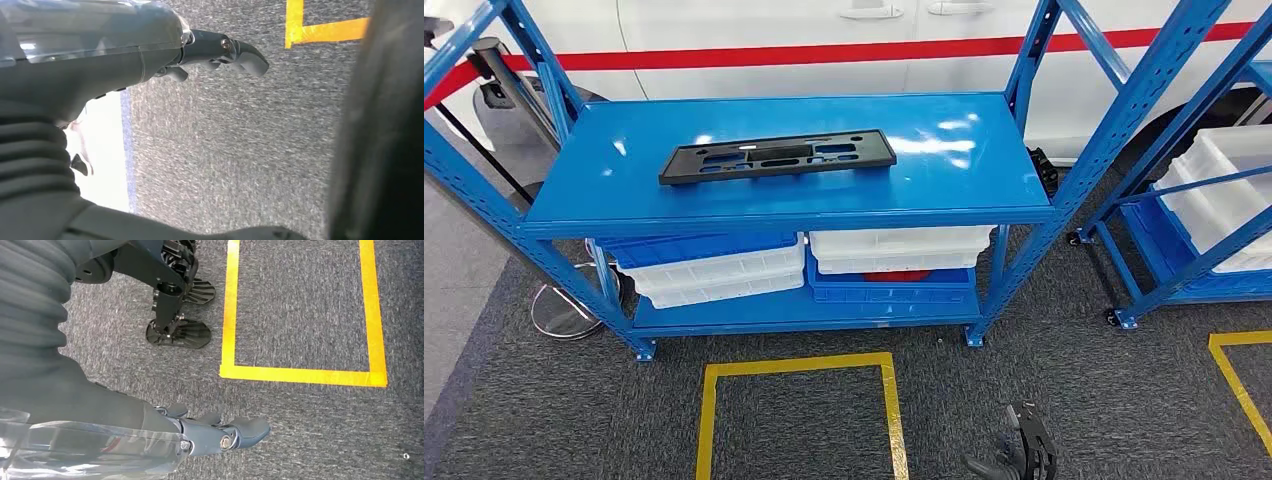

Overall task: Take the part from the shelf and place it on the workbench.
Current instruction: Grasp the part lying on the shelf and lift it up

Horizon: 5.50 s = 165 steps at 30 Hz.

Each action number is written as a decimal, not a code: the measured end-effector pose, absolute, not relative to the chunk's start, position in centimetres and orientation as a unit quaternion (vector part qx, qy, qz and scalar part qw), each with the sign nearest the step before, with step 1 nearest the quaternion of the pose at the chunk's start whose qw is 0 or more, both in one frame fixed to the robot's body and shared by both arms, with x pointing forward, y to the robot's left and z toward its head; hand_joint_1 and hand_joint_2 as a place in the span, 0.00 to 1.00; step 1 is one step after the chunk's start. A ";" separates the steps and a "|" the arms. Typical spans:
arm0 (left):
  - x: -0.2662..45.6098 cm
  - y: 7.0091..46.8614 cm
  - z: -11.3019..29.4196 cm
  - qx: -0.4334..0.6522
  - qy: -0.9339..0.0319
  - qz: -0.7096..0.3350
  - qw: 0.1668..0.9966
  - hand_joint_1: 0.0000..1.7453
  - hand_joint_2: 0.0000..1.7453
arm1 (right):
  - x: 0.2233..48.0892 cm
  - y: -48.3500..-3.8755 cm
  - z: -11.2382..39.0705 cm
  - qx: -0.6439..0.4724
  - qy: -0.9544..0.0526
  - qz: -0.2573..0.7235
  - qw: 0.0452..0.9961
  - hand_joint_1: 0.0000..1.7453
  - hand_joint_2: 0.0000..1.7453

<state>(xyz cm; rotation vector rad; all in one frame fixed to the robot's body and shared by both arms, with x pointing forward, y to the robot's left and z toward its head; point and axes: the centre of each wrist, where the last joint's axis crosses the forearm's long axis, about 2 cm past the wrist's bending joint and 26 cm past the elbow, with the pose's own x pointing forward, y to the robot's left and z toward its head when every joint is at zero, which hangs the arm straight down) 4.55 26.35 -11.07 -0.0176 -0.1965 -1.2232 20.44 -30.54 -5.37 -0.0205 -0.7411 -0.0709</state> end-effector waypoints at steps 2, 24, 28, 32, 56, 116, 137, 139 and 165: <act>4.6 26.3 -11.1 -0.009 -0.093 -0.573 0.814 0.00 1.00 | 20.4 -30.5 -5.4 -0.010 -0.362 -0.035 0.931 0.00 1.00; 4.6 26.0 -11.0 -0.011 -0.095 -0.573 0.814 0.00 1.00 | 20.4 -30.5 -5.4 -0.010 -0.362 -0.035 0.931 0.00 1.00; 4.6 26.0 -11.0 -0.011 -0.095 -0.573 0.814 0.00 1.00 | 20.4 -30.5 -5.4 -0.010 -0.362 -0.035 0.931 0.00 1.00; 4.6 26.0 -11.0 -0.012 -0.096 -0.573 0.814 0.00 1.00 | 20.4 -30.5 -5.4 -0.010 -0.362 -0.035 0.931 0.00 1.00; 4.6 26.0 -11.0 -0.012 -0.096 -0.573 0.814 0.00 0.00 | 20.4 -30.5 -5.4 -0.010 -0.362 -0.035 0.931 0.00 0.00; 0.3 28.7 -11.2 -0.007 -0.115 -0.023 0.993 0.00 0.00 | 1.6 -29.7 -10.9 -0.005 -0.144 -0.012 0.990 0.00 0.00; 0.3 29.0 -11.1 -0.003 -0.117 -0.009 0.993 0.00 0.00 | 1.3 -29.7 -10.9 -0.005 -0.138 -0.009 0.990 0.00 1.00; 0.3 29.0 -11.1 -0.003 -0.117 -0.008 0.993 0.00 0.00 | 1.3 -29.7 -11.0 -0.005 -0.138 -0.009 0.990 0.00 1.00; 0.3 29.0 -11.1 -0.002 -0.119 -0.005 0.993 0.00 0.00 | 1.1 -29.7 -11.0 -0.005 -0.136 -0.009 0.991 0.00 1.00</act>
